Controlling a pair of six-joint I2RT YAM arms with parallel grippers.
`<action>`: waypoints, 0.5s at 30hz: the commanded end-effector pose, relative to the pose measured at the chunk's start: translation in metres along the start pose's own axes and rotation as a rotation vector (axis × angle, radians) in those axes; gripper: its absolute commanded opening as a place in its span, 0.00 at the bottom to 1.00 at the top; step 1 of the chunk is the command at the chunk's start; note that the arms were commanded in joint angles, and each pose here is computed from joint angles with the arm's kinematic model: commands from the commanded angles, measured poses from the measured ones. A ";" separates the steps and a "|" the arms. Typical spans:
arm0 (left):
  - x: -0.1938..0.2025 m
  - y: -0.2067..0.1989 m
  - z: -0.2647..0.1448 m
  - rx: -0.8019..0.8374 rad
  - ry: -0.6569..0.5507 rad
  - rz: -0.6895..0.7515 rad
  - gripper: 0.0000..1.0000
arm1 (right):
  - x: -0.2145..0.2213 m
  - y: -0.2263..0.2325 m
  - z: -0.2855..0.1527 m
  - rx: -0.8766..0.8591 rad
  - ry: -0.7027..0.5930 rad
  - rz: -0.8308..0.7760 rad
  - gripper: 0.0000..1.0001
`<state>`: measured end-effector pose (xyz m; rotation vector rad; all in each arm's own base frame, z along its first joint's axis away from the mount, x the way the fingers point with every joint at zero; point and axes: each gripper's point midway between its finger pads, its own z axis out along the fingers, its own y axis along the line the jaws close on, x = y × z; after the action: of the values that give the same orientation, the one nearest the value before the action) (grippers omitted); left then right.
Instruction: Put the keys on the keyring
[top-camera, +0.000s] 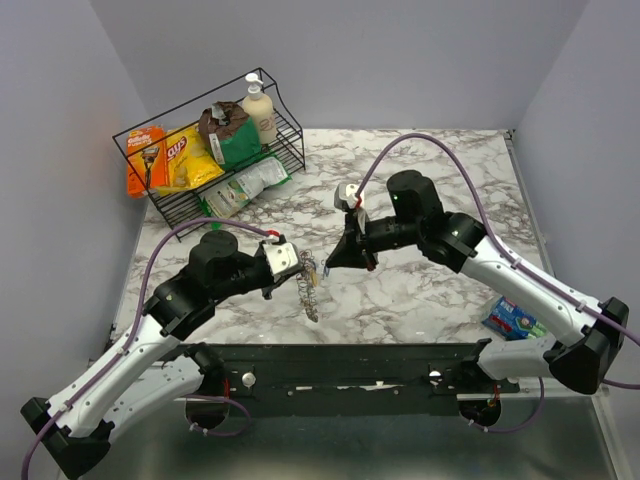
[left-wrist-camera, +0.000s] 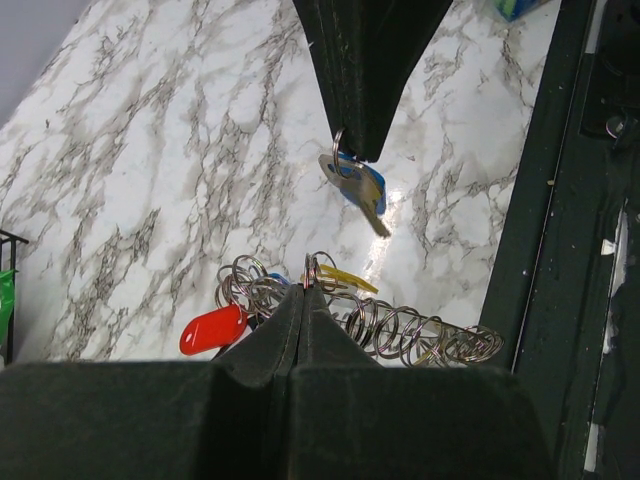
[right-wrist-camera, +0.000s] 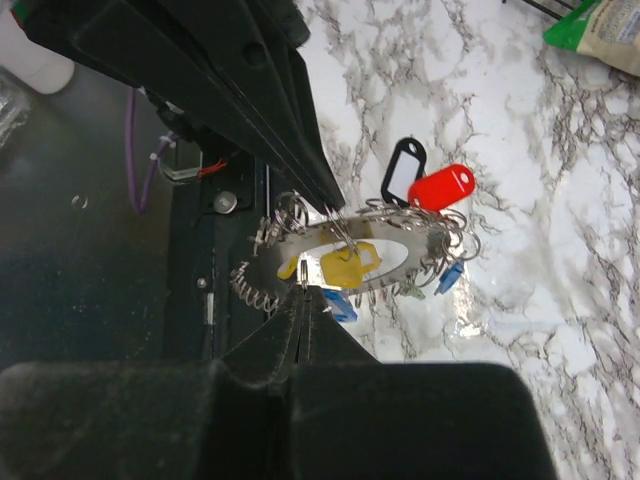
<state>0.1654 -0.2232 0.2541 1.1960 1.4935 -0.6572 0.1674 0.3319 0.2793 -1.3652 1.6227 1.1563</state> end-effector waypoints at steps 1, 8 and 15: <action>-0.012 -0.001 0.001 0.011 -0.050 0.023 0.00 | -0.012 0.009 0.011 -0.025 0.014 -0.018 0.00; -0.011 0.001 0.002 0.003 -0.039 0.014 0.00 | -0.005 0.006 0.026 -0.004 0.084 0.007 0.00; -0.011 -0.001 0.002 0.010 -0.043 0.018 0.00 | 0.002 -0.007 0.031 0.050 0.118 0.045 0.00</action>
<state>0.1662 -0.2239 0.2522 1.1984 1.5012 -0.6576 0.1657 0.3595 0.2648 -1.4245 1.7127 1.1231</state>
